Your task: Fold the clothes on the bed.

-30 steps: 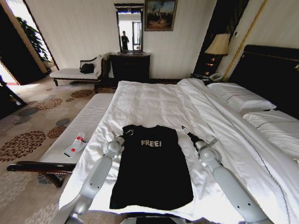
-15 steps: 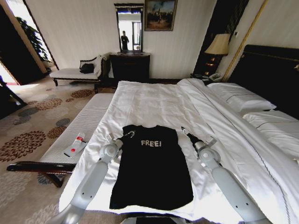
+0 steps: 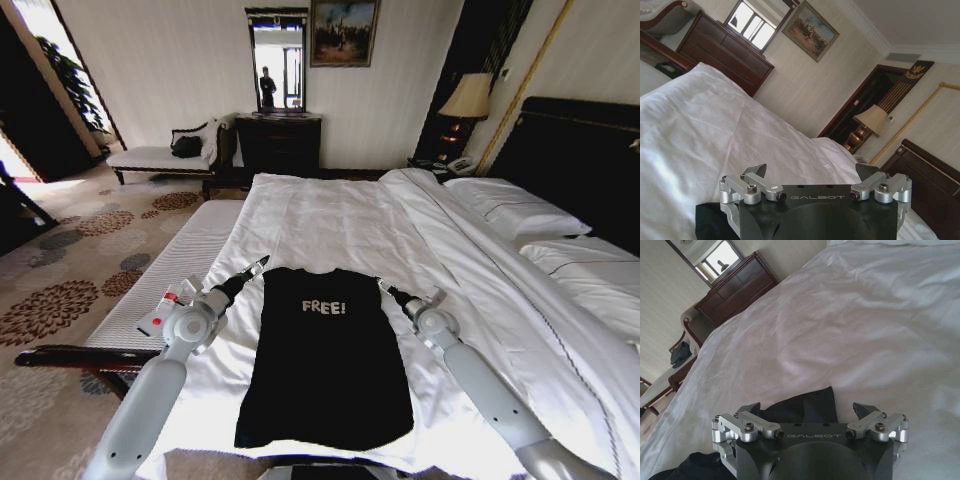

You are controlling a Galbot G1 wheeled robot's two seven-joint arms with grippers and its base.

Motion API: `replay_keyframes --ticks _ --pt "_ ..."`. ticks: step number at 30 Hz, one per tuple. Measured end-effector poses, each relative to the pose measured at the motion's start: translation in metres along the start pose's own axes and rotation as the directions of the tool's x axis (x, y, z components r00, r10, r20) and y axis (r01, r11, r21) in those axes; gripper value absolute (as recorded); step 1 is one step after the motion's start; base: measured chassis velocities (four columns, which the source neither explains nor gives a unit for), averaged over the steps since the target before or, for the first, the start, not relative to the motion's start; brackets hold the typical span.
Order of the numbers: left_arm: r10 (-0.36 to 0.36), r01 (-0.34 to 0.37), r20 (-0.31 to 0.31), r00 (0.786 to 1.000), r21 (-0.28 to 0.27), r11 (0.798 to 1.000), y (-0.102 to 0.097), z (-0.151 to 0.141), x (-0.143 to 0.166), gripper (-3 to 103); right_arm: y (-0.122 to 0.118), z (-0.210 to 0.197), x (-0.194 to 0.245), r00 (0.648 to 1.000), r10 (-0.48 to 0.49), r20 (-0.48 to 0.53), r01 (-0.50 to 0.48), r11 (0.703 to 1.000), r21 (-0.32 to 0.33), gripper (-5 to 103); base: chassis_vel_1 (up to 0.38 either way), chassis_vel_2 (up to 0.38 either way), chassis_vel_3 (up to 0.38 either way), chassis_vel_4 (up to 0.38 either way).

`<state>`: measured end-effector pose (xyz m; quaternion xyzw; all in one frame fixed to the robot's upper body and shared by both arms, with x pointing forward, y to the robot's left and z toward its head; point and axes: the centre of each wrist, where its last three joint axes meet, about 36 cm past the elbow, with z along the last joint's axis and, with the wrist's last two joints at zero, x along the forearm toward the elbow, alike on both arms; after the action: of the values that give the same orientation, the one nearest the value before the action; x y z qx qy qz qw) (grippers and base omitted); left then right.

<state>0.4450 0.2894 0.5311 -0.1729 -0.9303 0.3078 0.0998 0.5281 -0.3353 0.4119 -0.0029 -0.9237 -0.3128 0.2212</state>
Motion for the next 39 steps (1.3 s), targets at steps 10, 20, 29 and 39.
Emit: replay_keyframes --ticks 10,20,29,39 --pt "0.02 -0.019 0.021 1.0 -0.04 0.999 -0.021 -0.037 0.013 100 0.004 0.004 -0.034 0.999 -0.042 -0.016 0.042 0.998 0.047 100 0.0 0.0 0.0 0.0" --pt "0.001 -0.001 0.013 1.0 -0.046 0.999 -0.019 -0.027 0.014 100 0.006 0.011 -0.039 0.999 -0.029 -0.019 0.03 0.996 0.086 100 0.0 0.0 0.0 0.0" --pt "0.004 -0.004 0.005 1.0 -0.027 1.0 -0.02 -0.018 0.012 100 -0.014 0.022 -0.039 0.999 0.018 -0.029 -0.013 0.987 0.157 100 0.0 0.0 0.0 0.0" --pt "-0.011 0.012 0.004 1.0 -0.028 1.0 -0.018 -0.011 0.015 100 -0.017 0.019 -0.047 1.0 0.014 -0.014 -0.011 0.986 0.164 71 0.0 0.0 0.0 0.0"
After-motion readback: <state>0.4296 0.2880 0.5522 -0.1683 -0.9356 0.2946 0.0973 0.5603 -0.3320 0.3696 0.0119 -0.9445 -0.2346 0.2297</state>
